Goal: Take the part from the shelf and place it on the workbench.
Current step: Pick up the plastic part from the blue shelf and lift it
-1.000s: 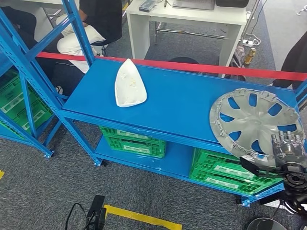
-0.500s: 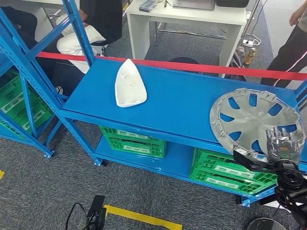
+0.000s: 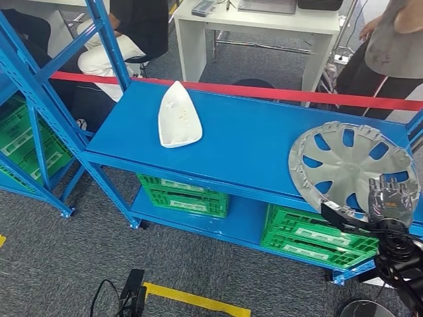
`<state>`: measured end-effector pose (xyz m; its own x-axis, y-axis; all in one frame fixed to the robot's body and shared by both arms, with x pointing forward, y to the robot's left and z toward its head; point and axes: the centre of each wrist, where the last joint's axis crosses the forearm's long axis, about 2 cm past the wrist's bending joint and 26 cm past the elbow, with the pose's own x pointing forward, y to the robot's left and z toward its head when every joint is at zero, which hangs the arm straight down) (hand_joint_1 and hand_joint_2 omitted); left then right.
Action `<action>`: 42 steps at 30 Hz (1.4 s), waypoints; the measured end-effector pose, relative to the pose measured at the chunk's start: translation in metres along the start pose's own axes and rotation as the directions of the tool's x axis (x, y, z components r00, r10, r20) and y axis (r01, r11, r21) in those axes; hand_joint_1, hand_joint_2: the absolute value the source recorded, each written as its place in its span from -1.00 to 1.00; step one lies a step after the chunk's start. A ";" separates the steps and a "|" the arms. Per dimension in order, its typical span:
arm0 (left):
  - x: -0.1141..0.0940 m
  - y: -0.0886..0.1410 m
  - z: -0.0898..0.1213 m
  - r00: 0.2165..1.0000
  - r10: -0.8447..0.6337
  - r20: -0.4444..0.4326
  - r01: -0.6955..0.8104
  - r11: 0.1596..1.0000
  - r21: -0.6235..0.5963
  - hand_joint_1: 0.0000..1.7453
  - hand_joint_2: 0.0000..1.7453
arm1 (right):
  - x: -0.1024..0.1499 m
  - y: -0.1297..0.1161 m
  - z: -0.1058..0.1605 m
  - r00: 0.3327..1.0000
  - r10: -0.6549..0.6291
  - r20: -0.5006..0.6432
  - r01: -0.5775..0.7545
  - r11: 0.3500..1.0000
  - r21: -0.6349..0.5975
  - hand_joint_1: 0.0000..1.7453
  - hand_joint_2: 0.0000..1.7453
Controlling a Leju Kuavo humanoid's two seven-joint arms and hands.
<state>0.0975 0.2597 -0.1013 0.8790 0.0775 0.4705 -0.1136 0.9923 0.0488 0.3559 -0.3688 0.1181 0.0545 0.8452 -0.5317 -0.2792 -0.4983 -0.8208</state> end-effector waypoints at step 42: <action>-0.002 0.000 0.001 1.000 0.012 0.006 -0.012 1.000 0.008 -1.00 -1.00 | 0.020 -0.072 0.021 0.995 -0.055 0.078 0.065 0.990 -0.123 -1.00 1.00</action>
<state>0.0955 0.2600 -0.1017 0.8750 0.0886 0.4759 -0.1276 0.9906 0.0501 0.3570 -0.3119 0.1712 -0.0047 0.8839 -0.4676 -0.1555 -0.4625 -0.8728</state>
